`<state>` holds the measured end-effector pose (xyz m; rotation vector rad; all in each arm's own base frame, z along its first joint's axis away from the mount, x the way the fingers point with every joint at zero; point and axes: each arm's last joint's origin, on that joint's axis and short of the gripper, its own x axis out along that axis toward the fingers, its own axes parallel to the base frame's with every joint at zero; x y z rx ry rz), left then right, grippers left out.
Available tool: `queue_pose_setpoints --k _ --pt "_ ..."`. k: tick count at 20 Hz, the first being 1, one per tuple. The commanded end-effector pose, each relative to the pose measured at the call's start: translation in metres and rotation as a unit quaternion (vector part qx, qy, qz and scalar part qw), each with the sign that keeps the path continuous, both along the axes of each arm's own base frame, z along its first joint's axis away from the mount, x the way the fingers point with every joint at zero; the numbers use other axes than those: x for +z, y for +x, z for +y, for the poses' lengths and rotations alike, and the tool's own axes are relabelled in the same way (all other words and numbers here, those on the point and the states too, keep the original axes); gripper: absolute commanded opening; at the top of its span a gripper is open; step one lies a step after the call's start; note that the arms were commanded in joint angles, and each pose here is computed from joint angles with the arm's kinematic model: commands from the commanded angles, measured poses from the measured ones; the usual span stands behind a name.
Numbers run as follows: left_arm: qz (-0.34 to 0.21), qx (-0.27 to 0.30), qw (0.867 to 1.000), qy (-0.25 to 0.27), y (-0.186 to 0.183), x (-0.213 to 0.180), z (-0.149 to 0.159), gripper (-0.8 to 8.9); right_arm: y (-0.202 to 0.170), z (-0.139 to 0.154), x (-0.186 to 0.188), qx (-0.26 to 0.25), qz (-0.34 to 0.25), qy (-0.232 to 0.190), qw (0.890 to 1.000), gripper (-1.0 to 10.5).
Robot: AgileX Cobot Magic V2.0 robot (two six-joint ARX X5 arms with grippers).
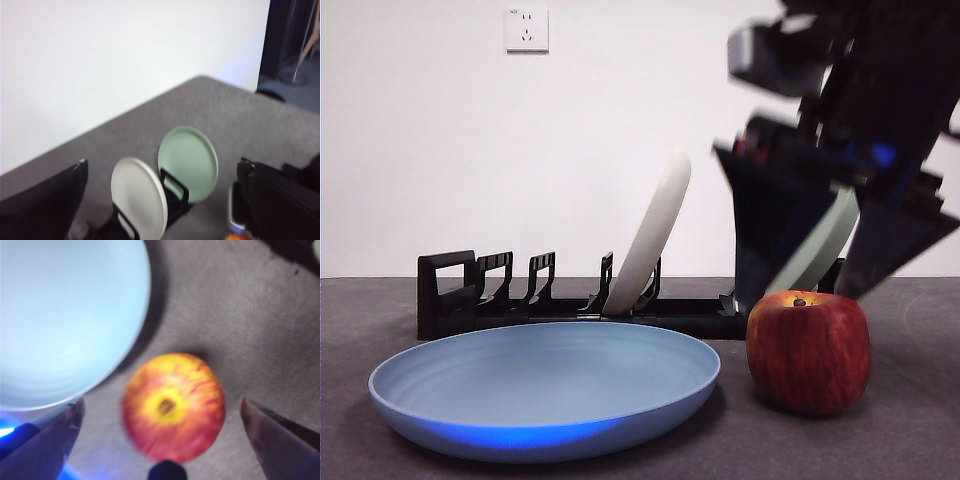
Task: Take the blue plate from the plate rack,put the plate on the table,take the apple from the table,put the apple in the plate
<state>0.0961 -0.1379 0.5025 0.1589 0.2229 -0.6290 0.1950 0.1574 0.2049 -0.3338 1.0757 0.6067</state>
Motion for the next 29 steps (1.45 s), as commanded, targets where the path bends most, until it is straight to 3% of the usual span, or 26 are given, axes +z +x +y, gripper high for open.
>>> queue_pose_setpoints --k 1,6,7,9,14,18,22,29 --pt "0.014 0.003 1.0 0.011 0.001 -0.004 0.0 5.02 0.007 0.006 -0.015 0.003 0.013 -0.017 1.0 6.1" --pt "0.033 0.007 0.999 0.017 0.0 -0.008 0.001 5.02 0.013 0.011 -0.031 0.007 0.032 -0.031 0.999 5.6" --pt "0.034 0.007 0.999 0.018 0.0 -0.008 0.001 5.02 0.013 0.01 -0.031 0.004 0.034 -0.031 0.999 4.4" --pt "0.037 0.008 0.999 0.021 0.0 -0.009 0.001 5.02 0.012 0.01 -0.031 0.002 0.04 -0.035 0.999 -0.4" --pt "0.042 0.009 0.999 0.025 -0.001 -0.01 0.002 5.03 0.012 0.01 -0.028 0.0 0.039 -0.033 0.999 -0.2" --pt "0.041 0.009 0.999 0.024 0.0 -0.01 0.001 5.02 0.02 0.02 -0.003 0.002 0.033 -0.018 0.999 -0.2" --pt "0.04 0.009 0.999 0.024 0.0 -0.01 0.001 5.02 0.028 0.044 0.027 0.057 0.037 0.077 0.995 -0.2" --pt "0.021 0.056 0.997 0.047 0.001 -0.01 0.004 5.02 0.044 0.109 0.008 0.113 0.046 0.051 0.991 -0.2"
